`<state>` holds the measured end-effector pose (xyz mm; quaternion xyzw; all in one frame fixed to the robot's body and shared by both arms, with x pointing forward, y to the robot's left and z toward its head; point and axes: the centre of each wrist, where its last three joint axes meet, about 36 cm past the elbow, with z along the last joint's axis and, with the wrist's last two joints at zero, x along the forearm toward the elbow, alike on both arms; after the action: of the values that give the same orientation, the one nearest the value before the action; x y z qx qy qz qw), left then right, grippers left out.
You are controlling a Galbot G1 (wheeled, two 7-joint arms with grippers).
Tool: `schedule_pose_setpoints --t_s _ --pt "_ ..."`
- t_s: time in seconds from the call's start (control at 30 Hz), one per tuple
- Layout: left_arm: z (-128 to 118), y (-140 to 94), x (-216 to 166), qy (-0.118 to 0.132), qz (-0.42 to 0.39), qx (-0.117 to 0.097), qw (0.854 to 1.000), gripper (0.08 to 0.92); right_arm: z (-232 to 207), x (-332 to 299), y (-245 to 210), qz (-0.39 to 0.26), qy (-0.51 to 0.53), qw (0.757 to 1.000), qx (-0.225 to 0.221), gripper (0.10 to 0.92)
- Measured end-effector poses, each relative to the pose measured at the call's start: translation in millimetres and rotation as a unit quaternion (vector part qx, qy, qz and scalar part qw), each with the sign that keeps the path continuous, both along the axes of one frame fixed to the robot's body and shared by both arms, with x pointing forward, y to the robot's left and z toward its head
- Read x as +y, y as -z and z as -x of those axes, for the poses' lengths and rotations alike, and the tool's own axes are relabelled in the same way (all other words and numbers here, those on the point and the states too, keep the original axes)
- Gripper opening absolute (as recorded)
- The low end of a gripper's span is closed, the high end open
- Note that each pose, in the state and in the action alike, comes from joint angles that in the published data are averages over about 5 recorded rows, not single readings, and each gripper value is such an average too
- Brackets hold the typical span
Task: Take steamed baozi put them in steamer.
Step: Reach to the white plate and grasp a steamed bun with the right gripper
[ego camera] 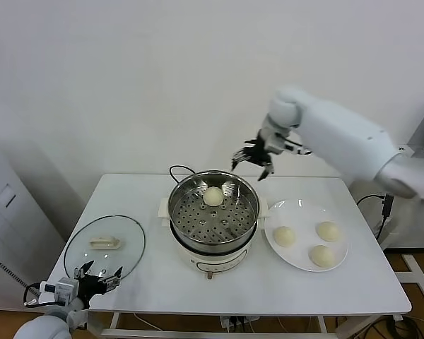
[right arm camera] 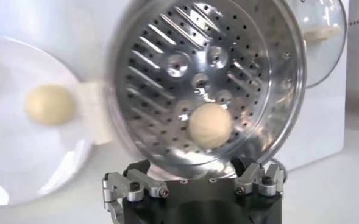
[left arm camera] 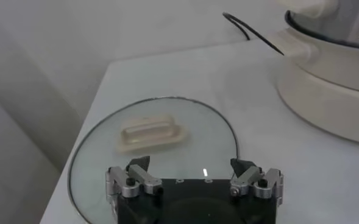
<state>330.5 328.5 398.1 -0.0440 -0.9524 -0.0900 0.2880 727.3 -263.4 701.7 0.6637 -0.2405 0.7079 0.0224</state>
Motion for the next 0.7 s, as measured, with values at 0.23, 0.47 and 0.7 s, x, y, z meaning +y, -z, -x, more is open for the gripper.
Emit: schedule_pose_setpoints --t_s 0.23,0.47,0.7 --pt "0.2 -1.3 -1.0 -0.003 0.002 0.000 1.000 0.823 9.6 -72.3 24.4 -0.029 0.179 0.982 0.049 0.823" --pt "0.4 -2.5 -3.1 -0.003 0.003 -0.001 1.000 0.823 18.3 -104.9 65.6 -0.043 0.301 0.949 0.088 0.823" --pt "0.3 -2.3 -3.1 -0.004 0.003 -0.001 1.000 0.823 22.5 -114.6 111.4 -0.048 0.363 0.923 0.118 0.823"
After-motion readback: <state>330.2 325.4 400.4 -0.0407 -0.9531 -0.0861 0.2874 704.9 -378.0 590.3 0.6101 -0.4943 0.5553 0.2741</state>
